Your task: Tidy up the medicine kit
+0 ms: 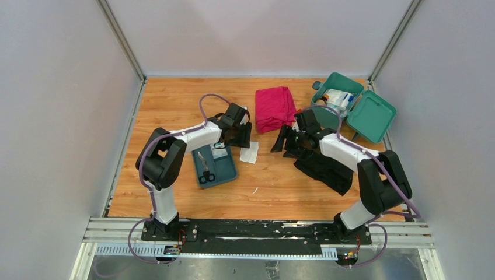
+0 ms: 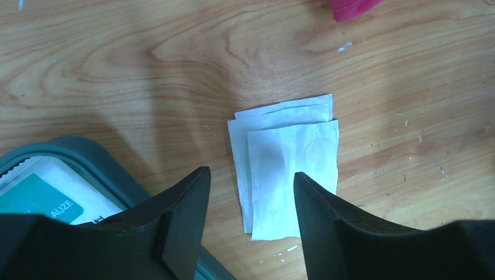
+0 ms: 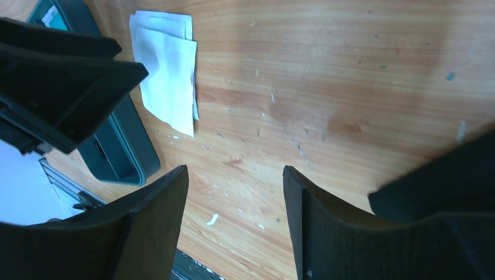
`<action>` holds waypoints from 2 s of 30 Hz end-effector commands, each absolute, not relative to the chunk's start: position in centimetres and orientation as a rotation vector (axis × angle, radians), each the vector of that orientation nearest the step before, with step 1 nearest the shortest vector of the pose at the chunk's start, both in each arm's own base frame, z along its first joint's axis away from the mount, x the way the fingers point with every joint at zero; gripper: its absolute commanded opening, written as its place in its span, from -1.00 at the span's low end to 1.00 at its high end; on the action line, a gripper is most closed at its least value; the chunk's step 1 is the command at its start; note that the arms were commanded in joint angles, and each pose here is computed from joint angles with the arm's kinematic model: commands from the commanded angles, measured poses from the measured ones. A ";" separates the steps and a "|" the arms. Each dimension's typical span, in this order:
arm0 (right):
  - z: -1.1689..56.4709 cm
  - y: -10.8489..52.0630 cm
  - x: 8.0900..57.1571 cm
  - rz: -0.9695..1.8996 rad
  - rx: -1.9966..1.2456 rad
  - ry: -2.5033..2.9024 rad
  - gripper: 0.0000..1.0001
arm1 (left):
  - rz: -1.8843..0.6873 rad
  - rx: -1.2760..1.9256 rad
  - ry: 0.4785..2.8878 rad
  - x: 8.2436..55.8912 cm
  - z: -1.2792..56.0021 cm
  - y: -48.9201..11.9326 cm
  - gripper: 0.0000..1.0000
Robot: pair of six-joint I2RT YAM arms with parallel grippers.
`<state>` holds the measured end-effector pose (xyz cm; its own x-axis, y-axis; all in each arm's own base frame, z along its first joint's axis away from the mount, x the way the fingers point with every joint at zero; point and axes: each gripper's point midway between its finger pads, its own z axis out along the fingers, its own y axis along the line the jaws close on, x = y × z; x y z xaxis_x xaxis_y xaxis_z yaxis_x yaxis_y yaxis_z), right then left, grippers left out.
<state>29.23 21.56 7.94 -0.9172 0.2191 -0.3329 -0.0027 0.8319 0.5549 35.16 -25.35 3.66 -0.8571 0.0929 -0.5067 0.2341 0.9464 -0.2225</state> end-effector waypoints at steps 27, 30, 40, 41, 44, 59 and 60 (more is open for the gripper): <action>1.1 28.0 31.1 1.056 0.351 2.698 0.07 | -0.465 0.239 2.625 33.5 1.8 -25.7 -0.71; 0.8 28.4 30.9 1.070 0.360 2.704 0.06 | -0.473 0.236 2.629 33.4 1.6 -25.7 -0.72; -0.9 27.5 29.1 0.906 0.505 2.779 0.00 | -0.477 0.236 2.636 33.2 1.4 -25.8 -0.75; -1.1 27.0 28.9 0.863 0.535 2.775 0.01 | -0.478 0.236 2.637 33.2 1.4 -25.8 -0.75; -1.1 26.4 28.5 0.797 0.577 2.773 0.06 | -0.478 0.234 2.635 33.2 1.4 -25.7 -0.76; -1.9 28.2 28.5 0.918 0.611 2.764 0.06 | -0.483 0.236 2.639 33.0 1.3 -25.8 -0.79; -1.9 28.2 28.6 0.922 0.612 2.761 0.07 | -0.483 0.237 2.639 33.0 1.3 -25.8 -0.79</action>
